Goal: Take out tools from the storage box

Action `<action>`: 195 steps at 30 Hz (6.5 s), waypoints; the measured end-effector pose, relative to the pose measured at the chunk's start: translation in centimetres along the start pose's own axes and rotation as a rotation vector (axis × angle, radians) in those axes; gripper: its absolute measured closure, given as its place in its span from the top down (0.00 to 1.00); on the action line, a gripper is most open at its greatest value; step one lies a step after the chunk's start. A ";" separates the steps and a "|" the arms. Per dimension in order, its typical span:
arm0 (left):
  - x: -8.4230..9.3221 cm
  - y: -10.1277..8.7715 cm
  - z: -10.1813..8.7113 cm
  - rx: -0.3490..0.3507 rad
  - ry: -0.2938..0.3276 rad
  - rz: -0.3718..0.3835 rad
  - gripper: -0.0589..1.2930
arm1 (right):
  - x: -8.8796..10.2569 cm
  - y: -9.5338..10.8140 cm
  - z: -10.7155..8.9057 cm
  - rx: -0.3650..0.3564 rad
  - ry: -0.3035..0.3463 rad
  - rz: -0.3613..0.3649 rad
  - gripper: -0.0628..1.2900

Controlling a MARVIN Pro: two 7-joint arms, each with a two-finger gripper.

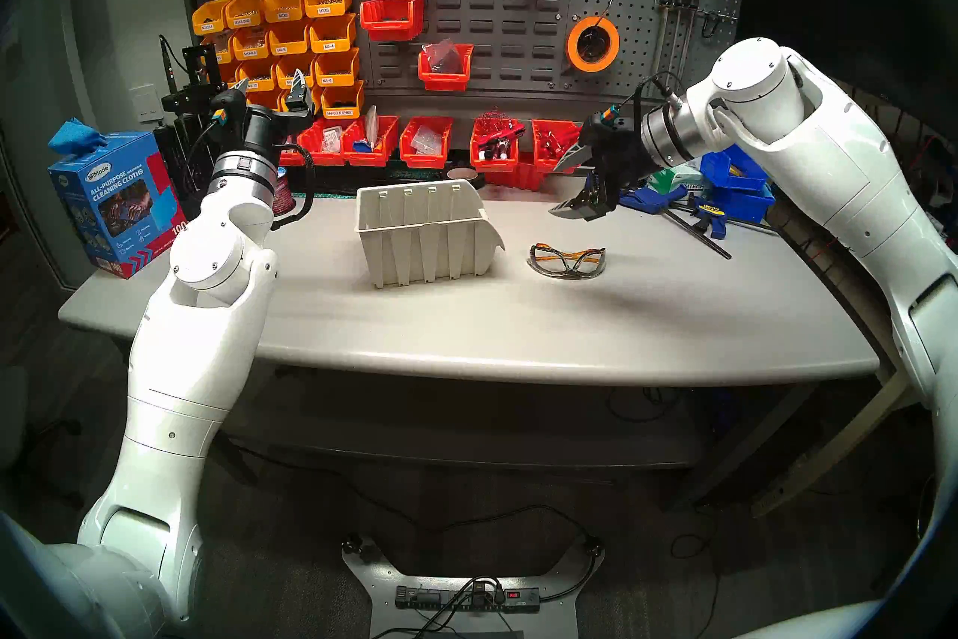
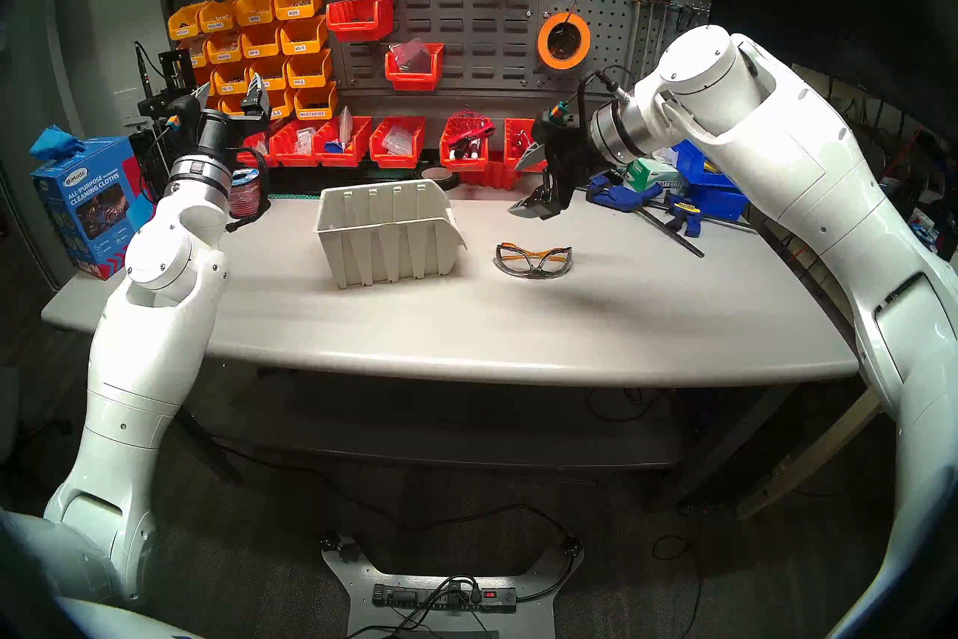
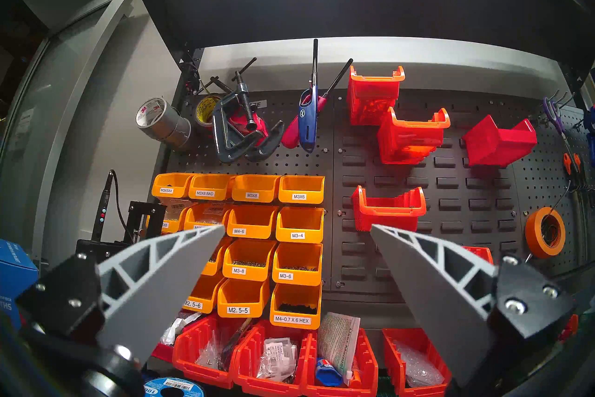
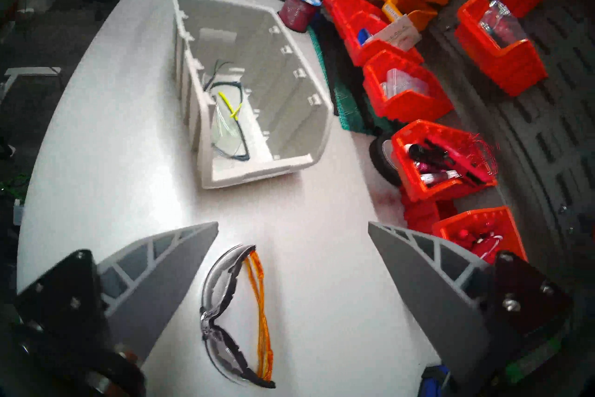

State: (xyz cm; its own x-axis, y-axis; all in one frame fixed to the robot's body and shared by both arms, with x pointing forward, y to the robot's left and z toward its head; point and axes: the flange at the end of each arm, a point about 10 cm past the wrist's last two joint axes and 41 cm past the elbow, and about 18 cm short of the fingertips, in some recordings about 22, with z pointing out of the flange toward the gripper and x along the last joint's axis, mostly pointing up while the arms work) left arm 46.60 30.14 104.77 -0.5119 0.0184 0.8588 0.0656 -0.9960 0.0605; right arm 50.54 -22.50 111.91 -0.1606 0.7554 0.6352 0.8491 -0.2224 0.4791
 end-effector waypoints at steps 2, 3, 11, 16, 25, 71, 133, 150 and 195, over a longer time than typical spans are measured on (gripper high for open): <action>0.0 0.0 0.0 0.000 0.000 0.000 0.96 | 0.2 0.2 -0.1 -0.041 0.022 0.002 0.93; 0.0 0.0 0.0 0.000 0.000 0.000 0.96 | 0.3 0.2 -0.1 -0.055 0.031 0.003 0.93; 0.0 0.0 0.0 0.000 0.000 0.000 0.96 | 1.1 0.5 0.5 -0.172 0.107 -0.008 0.93; 0.0 0.0 0.0 0.000 0.000 0.000 0.96 | 1.2 0.8 0.8 -0.255 0.136 -0.021 0.93; 0.0 0.0 0.0 0.000 0.000 0.000 0.96 | 1.0 1.0 1.1 -0.420 0.192 -0.032 0.93; 1.0 2.1 -0.1 -0.897 -0.051 0.185 0.96 | 0.4 -1.6 3.2 -0.842 0.312 0.024 0.93; -2.7 1.3 2.3 -1.705 -0.204 0.523 0.26 | 0.5 -1.8 3.1 -0.889 0.321 0.026 0.96; -4.3 0.4 3.0 -1.663 -0.233 0.606 0.94 | 0.5 -1.8 3.1 -0.890 0.321 0.025 0.96; -6.4 -2.7 8.1 -1.363 -0.019 0.695 0.07 | 0.5 -1.8 3.1 -0.891 0.321 0.025 0.96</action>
State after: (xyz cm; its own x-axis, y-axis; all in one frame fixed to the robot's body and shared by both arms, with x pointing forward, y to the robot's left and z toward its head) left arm 56.65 33.41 103.21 -0.7018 -0.4807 0.5257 -0.5376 -0.1267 -0.8336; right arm 50.49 -19.83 109.53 -0.3907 0.5684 0.7241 0.1781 -0.7251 0.6653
